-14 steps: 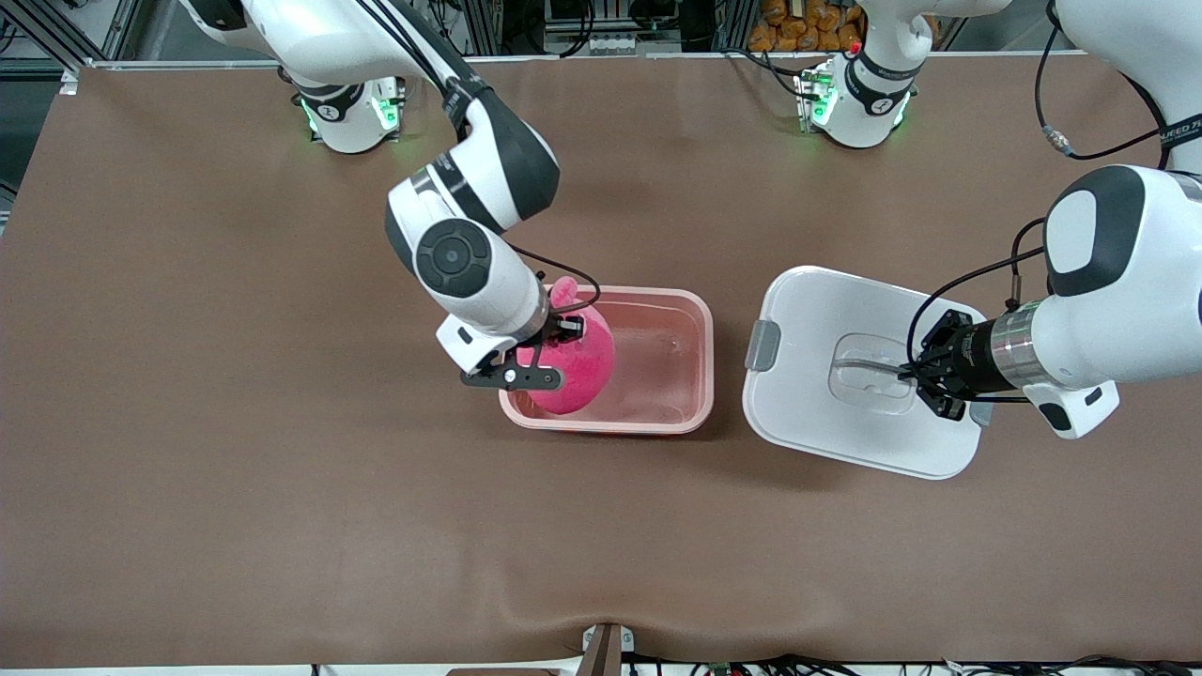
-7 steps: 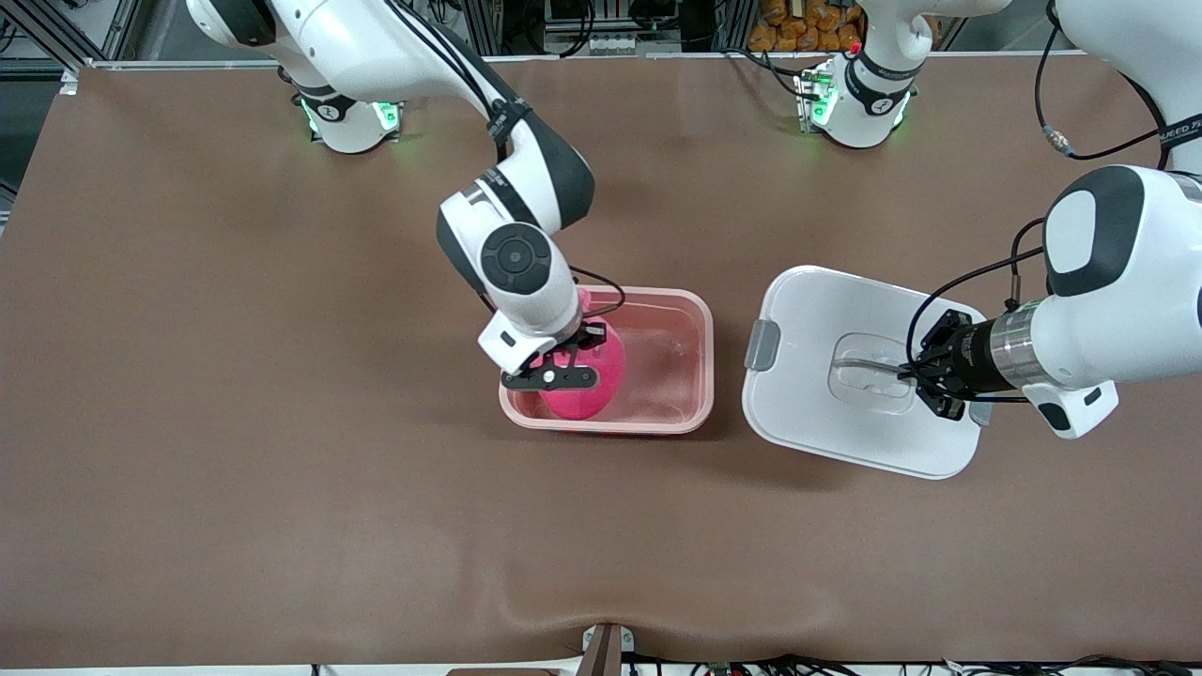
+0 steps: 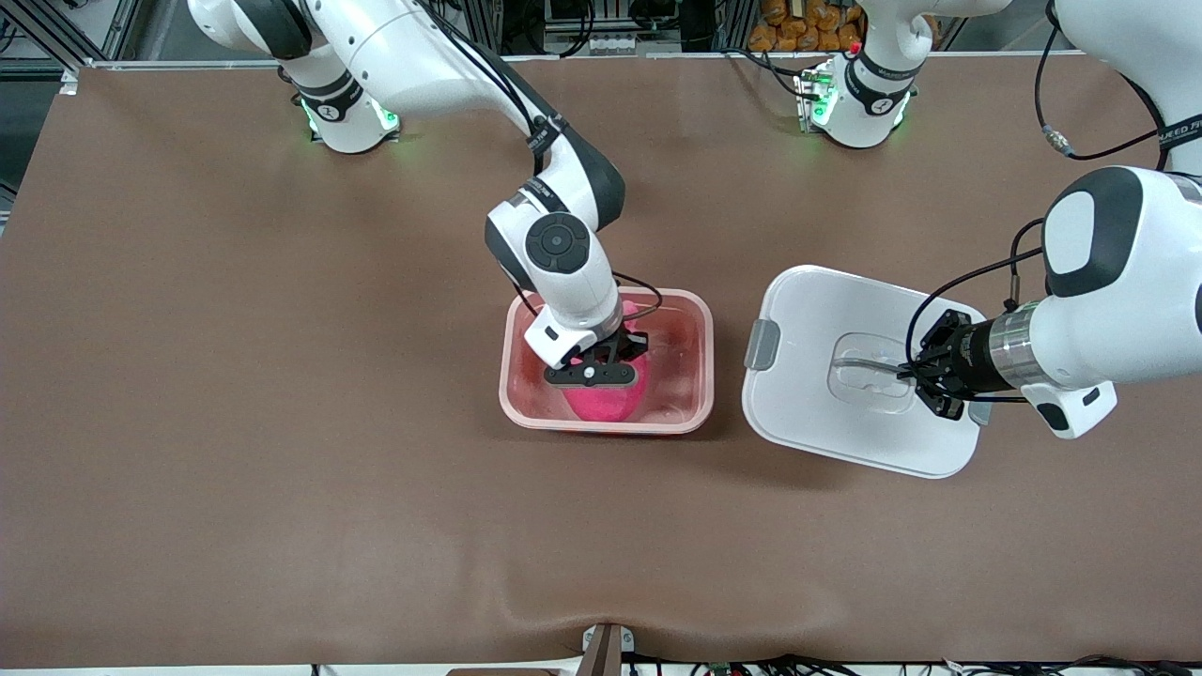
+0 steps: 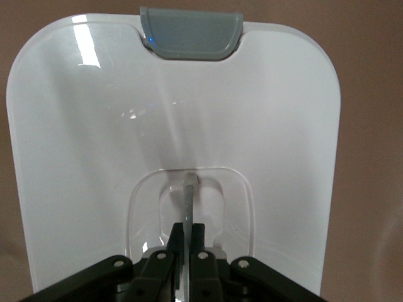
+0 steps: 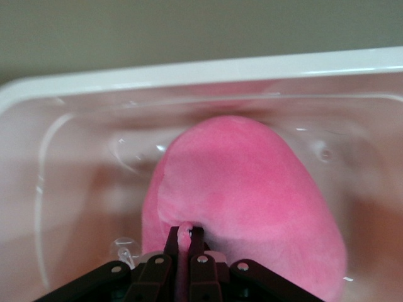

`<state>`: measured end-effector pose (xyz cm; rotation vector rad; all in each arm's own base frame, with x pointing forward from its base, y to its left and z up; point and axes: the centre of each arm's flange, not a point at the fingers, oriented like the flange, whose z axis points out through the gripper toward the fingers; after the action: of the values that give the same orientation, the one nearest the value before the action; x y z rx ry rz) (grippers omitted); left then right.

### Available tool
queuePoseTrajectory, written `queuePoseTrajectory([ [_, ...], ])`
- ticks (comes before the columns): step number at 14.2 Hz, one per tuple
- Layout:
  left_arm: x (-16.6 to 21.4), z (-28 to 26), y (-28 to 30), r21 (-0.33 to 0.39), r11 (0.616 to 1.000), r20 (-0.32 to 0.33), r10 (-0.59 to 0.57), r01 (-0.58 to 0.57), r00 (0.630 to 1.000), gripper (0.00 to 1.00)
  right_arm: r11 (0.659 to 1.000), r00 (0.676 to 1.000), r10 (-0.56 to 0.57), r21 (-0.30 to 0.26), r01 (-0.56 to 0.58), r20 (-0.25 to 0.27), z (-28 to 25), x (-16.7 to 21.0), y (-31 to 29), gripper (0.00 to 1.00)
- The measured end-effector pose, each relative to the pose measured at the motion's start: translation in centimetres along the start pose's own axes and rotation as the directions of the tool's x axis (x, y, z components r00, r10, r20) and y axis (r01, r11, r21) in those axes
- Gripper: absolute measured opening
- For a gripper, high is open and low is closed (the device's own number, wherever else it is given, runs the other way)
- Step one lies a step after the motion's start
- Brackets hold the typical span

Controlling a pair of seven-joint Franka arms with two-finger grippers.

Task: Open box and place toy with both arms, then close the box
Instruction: 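Lower the pink toy into the open box and open the right gripper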

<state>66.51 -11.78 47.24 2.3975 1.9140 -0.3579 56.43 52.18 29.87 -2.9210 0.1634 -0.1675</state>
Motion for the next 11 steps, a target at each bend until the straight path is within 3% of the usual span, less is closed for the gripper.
queuePoseTrajectory([
  [3,0.0,0.0,0.0,0.001,1.0,0.0,0.0,0.0,1.0,0.07,0.994,0.995,0.093,0.057,-0.091,-0.041,2.7,-1.9,-1.7,0.08],
  [6,0.0,0.1,0.0,0.001,1.0,0.0,0.001,-0.001,1.0,0.07,0.993,0.993,0.097,0.079,-0.093,-0.059,5.6,-4.3,-3.0,0.08],
  [7,0.0,0.1,0.0,0.002,1.0,0.0,0.003,-0.003,1.0,0.07,0.992,0.993,0.096,0.084,-0.09,-0.066,5.8,-4.5,-3.1,0.13],
  [11,0.0,0.1,0.0,0.002,1.0,0.0,0.016,-0.016,1.0,0.07,0.992,0.991,0.099,0.081,-0.092,-0.094,4.9,-3.1,-2.8,0.53],
])
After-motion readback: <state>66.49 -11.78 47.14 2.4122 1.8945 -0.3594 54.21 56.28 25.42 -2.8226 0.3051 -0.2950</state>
